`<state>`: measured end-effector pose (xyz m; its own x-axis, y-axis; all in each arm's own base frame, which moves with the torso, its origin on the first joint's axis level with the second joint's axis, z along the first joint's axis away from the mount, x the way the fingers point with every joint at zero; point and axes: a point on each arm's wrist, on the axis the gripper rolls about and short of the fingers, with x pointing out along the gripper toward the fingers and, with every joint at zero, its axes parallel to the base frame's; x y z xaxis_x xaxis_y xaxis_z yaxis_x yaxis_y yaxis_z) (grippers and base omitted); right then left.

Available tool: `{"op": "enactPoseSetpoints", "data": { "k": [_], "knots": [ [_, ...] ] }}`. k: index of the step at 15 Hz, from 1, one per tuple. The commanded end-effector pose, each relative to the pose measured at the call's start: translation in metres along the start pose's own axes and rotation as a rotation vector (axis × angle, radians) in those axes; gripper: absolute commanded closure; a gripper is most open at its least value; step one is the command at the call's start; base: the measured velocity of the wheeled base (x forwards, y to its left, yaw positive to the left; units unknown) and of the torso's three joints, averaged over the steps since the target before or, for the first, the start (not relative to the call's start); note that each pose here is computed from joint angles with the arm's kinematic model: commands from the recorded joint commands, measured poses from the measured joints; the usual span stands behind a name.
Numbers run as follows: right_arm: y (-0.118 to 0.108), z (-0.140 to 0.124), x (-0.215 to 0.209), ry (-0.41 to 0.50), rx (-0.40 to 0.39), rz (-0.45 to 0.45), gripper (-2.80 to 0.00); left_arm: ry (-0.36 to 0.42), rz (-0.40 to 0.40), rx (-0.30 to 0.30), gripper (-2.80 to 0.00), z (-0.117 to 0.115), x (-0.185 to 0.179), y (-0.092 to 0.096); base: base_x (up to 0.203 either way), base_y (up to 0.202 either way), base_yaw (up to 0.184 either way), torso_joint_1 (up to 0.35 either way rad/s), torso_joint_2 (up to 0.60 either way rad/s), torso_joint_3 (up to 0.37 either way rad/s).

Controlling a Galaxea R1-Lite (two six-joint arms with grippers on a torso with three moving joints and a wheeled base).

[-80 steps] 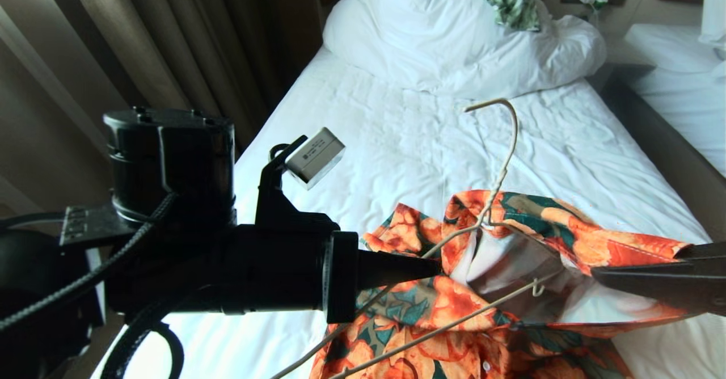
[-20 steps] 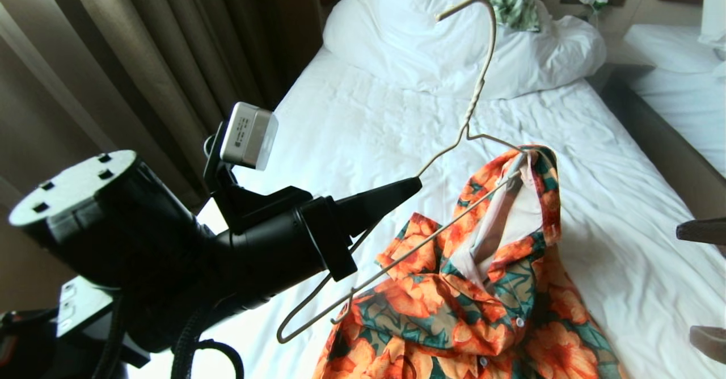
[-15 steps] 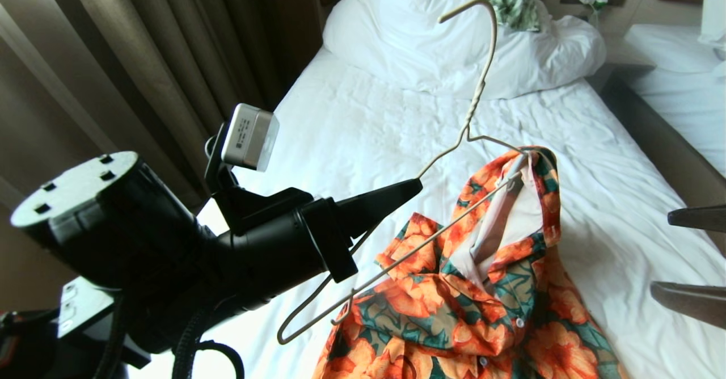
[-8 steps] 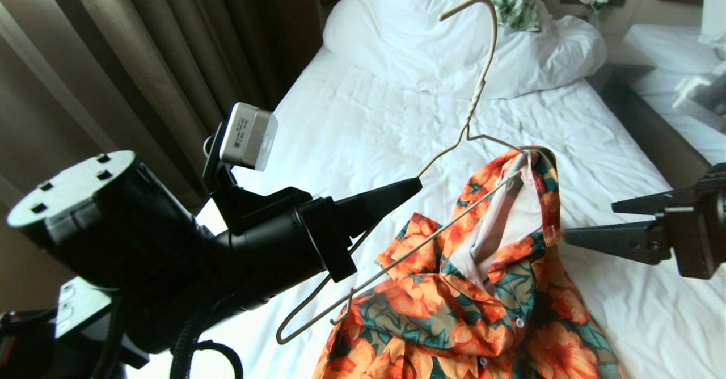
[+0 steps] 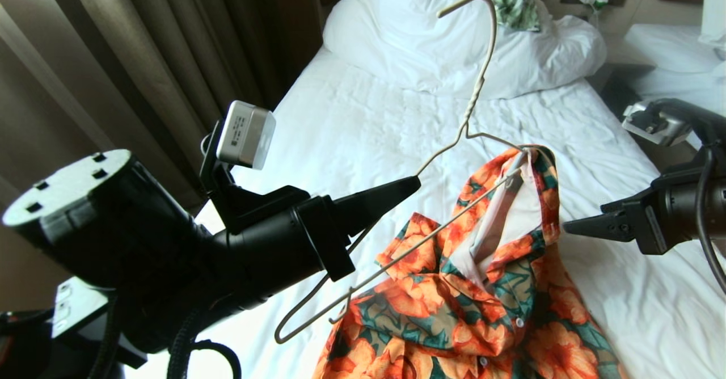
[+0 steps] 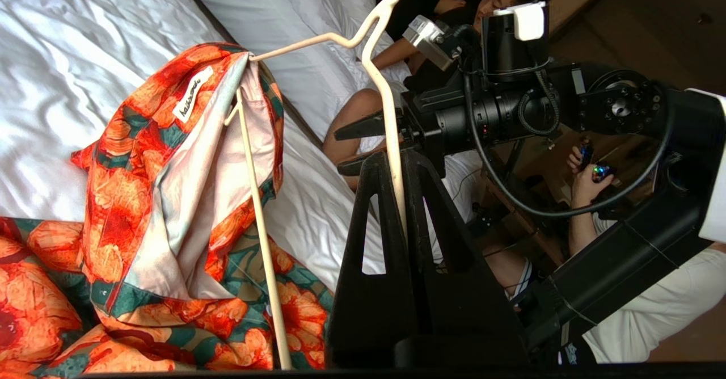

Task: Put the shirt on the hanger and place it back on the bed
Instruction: Hook one side of the shirt onto the hanger

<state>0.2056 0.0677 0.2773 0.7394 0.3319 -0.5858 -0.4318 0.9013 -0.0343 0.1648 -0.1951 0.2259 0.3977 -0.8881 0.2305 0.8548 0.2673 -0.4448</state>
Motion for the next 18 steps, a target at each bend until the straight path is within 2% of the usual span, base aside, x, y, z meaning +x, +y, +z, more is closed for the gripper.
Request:
{"op": "enactPoseSetpoints", "data": {
  "k": [1,4,6,7,12,14,18],
  "knots": [
    [-0.005,-0.001,0.002,0.012,0.004,-0.013,0.00,-0.003,-0.004,-0.002,0.00,0.000,0.000,0.000,0.000,0.000,0.000,0.000,0.00,0.000],
    [-0.015,-0.003,0.008,0.027,0.013,-0.018,0.00,-0.003,-0.004,-0.002,0.00,0.000,0.000,0.000,0.000,0.000,0.000,0.000,0.00,0.000],
    [-0.021,-0.003,0.015,0.027,-0.014,-0.011,0.00,-0.005,-0.005,-0.001,0.00,0.000,0.000,0.000,0.000,0.000,0.000,0.000,0.00,0.000],
    [-0.023,-0.002,0.018,0.026,-0.025,-0.010,-2.80,-0.003,-0.004,-0.002,0.00,0.000,0.001,0.000,0.000,0.000,0.000,0.000,0.00,0.000],
    [-0.026,0.003,0.033,0.001,-0.039,0.016,-2.80,-0.002,-0.003,-0.002,0.00,0.000,0.000,0.000,0.000,0.000,0.000,0.000,0.00,0.000],
    [-0.029,0.001,0.042,0.030,-0.045,0.008,-2.80,-0.005,-0.005,-0.001,0.00,0.000,0.000,0.000,0.000,0.000,0.000,0.000,0.00,0.000],
    [-0.049,-0.006,0.067,0.084,-0.004,-0.035,-2.80,-0.002,-0.001,-0.003,0.00,-0.001,0.001,0.001,0.000,0.000,0.000,0.000,0.00,0.000]
  ]
}}
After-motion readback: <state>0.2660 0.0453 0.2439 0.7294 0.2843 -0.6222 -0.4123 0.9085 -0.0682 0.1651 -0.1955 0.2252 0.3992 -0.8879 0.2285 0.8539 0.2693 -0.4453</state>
